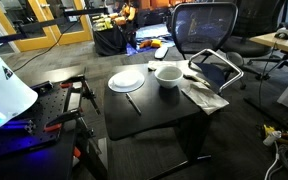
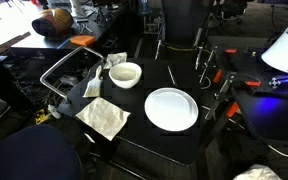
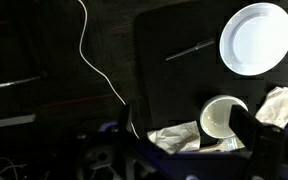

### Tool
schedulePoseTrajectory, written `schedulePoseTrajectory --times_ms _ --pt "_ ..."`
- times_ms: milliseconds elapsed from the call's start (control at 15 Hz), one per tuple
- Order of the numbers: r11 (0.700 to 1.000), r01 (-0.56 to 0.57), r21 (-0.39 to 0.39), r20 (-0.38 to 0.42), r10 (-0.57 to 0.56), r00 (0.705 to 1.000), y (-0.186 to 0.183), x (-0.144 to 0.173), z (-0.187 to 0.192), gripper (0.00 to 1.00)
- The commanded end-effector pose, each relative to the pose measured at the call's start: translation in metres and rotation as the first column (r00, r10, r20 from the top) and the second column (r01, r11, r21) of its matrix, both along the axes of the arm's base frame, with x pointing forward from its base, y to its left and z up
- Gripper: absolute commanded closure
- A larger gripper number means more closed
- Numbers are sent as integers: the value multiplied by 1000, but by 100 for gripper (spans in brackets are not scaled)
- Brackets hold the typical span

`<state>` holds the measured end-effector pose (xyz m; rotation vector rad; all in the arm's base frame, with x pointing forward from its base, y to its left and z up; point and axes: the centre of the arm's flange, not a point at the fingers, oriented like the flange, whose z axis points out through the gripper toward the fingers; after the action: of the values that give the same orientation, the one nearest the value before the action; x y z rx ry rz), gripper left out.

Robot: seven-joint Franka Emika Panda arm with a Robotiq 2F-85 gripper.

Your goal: Put the pen in the bowl

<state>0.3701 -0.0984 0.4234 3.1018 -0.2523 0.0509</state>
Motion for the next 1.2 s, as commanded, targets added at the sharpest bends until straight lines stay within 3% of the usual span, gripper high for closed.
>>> schedulePoseTrajectory --times_ms 0,533,1133 --pt "994 96 55 7 -96 995 24 -8 -31 0" --pt "967 218 136 -34 -215 976 75 -4 -105 0" --pt "944 321 75 -126 -310 942 96 15 -165 0"
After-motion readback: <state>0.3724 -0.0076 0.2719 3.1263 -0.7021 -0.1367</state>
